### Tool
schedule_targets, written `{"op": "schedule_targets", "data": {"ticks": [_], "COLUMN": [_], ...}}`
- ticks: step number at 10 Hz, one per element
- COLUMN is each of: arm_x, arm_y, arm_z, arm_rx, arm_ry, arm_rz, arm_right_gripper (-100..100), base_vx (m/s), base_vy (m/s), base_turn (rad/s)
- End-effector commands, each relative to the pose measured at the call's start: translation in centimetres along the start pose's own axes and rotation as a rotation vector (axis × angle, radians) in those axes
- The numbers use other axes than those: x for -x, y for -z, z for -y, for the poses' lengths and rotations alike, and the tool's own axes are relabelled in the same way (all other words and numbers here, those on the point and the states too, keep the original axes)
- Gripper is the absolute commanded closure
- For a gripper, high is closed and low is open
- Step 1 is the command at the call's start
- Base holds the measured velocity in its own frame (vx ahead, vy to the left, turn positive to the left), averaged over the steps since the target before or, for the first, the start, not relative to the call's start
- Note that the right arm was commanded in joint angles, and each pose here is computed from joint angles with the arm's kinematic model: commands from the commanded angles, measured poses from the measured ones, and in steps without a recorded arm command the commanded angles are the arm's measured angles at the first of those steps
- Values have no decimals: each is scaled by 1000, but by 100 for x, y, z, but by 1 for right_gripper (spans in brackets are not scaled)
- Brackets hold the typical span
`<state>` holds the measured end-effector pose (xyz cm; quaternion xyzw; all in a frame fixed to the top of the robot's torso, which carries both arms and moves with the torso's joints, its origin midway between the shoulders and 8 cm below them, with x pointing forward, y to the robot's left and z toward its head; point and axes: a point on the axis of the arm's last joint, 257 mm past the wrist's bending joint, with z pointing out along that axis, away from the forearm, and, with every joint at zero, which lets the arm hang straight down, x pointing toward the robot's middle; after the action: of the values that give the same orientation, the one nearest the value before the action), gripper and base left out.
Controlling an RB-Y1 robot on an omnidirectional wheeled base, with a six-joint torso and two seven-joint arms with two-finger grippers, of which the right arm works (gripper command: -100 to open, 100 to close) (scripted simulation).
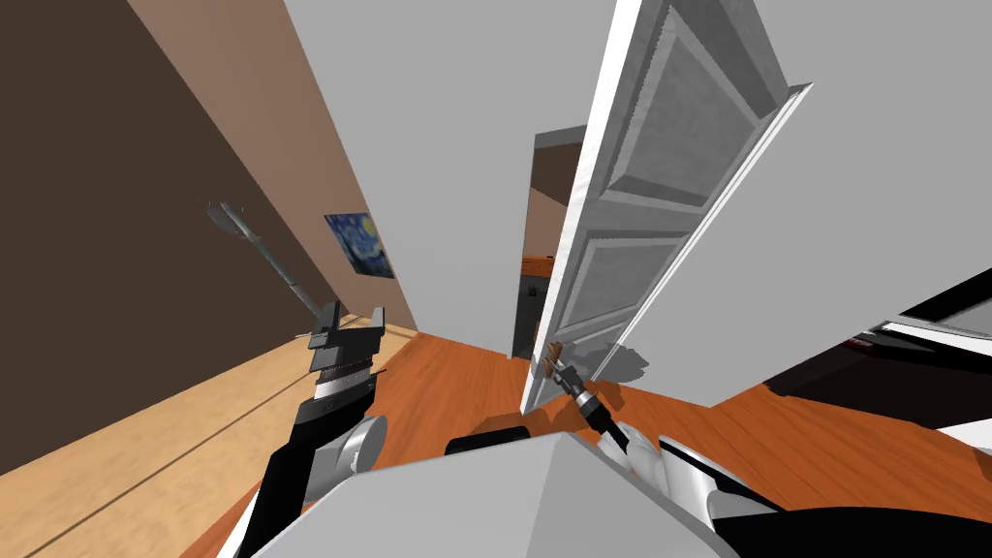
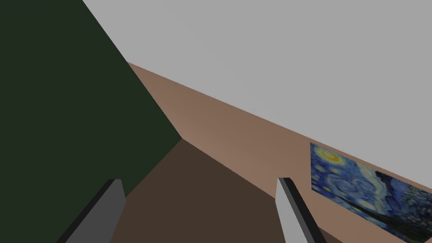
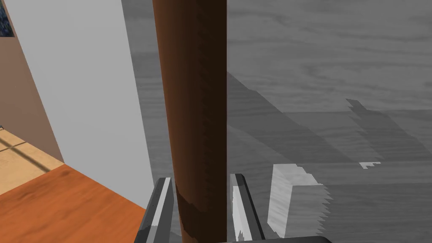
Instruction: Pull the door open
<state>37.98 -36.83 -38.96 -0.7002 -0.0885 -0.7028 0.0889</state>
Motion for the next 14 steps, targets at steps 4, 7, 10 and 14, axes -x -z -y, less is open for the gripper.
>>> {"op": "schedule_targets", "data": {"ticks": [4,7,10,14], "arm_x": [20,30,21,18], "arm_y": [113,126,229,346], "arm_z": [2,-13,-13,-27], "arm_rx": [-10,-7,-18,-26], "arm_ry": [-1,2,-1,0], "arm_rz": [3,7,3,4], "arm_right_gripper": [100,100,100,100], "base_vx": [-130,-57,-152,-170], "base_vy": [-48,-42,-111,-89], "base_turn": [110,6,207,137]}}
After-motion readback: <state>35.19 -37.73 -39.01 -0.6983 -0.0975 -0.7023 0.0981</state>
